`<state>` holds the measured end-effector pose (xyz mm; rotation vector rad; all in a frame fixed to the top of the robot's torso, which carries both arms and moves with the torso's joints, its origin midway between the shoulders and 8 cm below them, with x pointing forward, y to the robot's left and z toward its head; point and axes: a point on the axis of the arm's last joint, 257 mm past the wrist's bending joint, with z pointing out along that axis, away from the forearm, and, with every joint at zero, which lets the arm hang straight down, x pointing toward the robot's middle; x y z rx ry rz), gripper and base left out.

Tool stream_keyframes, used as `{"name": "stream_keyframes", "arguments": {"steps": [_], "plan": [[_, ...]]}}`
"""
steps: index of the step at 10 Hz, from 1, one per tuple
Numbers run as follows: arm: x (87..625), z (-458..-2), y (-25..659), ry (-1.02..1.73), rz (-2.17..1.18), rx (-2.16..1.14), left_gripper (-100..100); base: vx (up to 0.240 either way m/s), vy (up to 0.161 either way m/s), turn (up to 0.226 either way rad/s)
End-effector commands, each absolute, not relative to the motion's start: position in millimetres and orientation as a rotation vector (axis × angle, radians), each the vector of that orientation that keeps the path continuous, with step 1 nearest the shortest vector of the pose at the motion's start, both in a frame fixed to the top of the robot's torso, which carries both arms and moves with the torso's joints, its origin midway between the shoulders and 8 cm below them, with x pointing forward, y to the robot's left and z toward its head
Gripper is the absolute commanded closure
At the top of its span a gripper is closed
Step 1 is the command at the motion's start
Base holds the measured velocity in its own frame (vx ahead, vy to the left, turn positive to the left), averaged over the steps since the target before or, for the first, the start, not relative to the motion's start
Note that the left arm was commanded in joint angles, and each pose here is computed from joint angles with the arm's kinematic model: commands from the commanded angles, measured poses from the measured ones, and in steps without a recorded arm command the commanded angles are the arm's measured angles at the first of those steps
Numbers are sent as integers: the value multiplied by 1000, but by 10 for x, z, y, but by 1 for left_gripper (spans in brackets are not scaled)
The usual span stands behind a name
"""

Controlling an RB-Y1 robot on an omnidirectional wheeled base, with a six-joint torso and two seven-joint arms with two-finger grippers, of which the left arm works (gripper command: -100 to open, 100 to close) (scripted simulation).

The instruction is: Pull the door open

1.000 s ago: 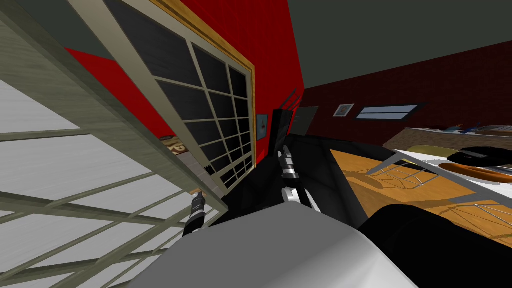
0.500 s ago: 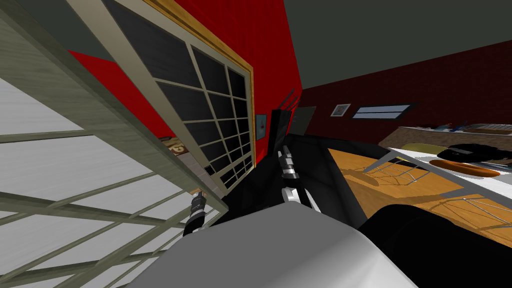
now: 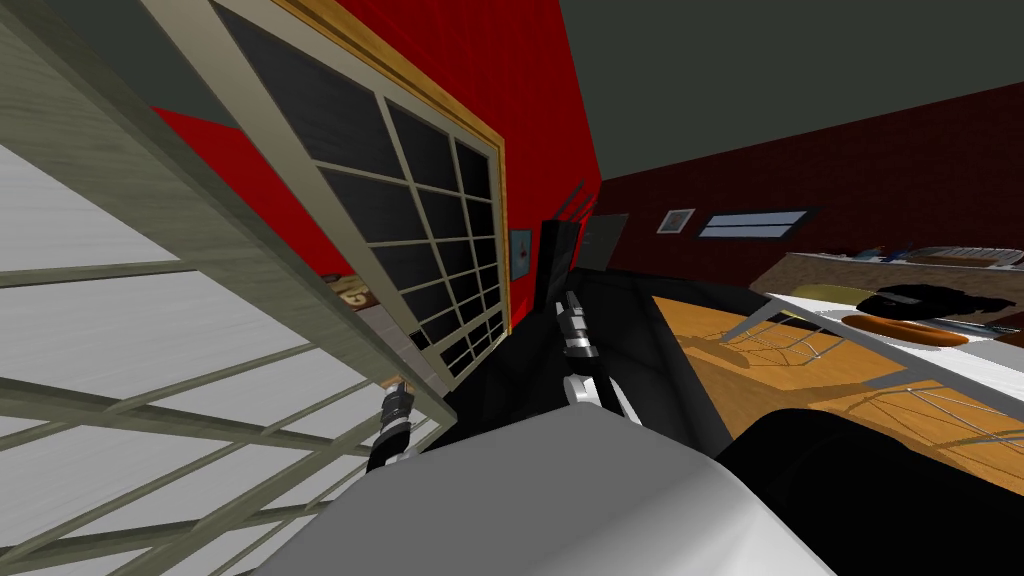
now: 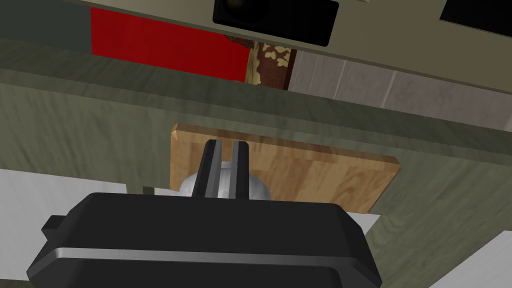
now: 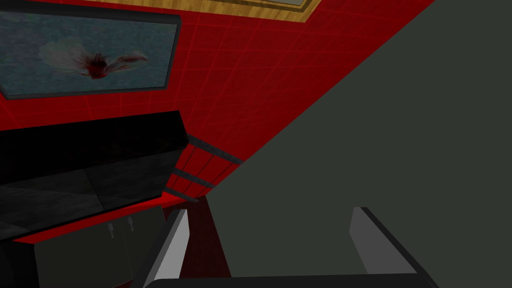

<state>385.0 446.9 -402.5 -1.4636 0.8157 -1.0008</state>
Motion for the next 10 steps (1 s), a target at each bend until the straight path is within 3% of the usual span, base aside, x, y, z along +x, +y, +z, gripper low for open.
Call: {"name": "stream_keyframes", "arguments": {"steps": [1, 2, 3, 10], "plan": [[3767, -4029, 4640, 784, -997, -1483, 100, -27, 6, -32], [3776, -4025, 4635, 756, -1032, -1504, 100, -28, 4, -34], [3879, -4001, 4482, 747, -1072, -1505, -100, -34, -6, -83], [3905, -3973, 4422, 521, -1261, -1631, -100, -69, 18, -44]]}}
